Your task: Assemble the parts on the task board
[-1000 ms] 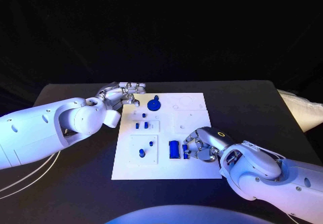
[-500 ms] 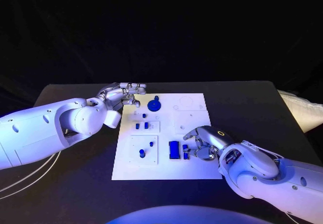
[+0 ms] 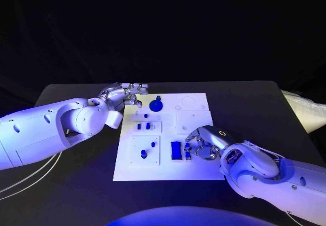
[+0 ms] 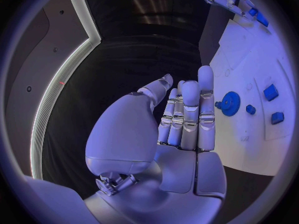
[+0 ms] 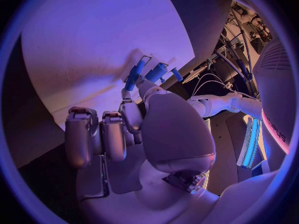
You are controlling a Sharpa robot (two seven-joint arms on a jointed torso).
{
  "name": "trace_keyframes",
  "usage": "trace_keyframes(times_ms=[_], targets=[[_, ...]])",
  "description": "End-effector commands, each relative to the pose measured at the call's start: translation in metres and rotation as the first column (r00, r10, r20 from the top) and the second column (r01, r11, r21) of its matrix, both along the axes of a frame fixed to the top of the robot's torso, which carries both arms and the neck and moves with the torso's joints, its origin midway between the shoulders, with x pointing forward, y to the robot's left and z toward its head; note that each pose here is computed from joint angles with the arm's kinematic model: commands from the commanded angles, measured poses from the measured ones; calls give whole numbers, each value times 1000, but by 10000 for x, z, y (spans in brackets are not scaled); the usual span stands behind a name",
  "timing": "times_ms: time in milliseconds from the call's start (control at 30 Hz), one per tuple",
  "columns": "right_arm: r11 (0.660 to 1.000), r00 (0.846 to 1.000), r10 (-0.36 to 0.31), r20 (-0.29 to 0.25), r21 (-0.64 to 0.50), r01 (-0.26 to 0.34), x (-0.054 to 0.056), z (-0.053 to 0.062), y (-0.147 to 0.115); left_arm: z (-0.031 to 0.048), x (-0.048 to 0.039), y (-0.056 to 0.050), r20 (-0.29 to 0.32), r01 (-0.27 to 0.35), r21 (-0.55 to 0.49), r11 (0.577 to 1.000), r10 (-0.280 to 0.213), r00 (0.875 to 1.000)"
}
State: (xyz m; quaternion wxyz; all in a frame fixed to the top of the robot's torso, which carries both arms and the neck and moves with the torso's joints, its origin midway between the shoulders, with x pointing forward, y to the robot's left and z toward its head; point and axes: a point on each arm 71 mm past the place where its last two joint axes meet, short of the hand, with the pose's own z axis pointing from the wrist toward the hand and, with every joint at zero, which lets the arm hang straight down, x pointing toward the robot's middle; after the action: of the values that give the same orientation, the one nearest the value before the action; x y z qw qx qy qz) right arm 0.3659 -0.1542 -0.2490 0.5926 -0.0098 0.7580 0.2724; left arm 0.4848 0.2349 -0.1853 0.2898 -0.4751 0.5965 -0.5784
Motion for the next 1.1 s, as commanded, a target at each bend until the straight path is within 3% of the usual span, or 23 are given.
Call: trace_keyframes(times_ms=[33, 533, 1100], targets=[[1000, 1000, 7, -8, -14, -7, 0, -30, -8, 9, -5, -23, 4, 18, -6, 1000, -18, 1000], [1000, 1000, 22, -4, 16, -22, -37, -14, 22, 5, -1, -28, 3, 23, -3, 1000, -23, 1000], [996, 998, 2, 67, 86, -7, -51, 60, 0, 1, 5, -25, 2, 23, -1, 1000, -23, 1000]])
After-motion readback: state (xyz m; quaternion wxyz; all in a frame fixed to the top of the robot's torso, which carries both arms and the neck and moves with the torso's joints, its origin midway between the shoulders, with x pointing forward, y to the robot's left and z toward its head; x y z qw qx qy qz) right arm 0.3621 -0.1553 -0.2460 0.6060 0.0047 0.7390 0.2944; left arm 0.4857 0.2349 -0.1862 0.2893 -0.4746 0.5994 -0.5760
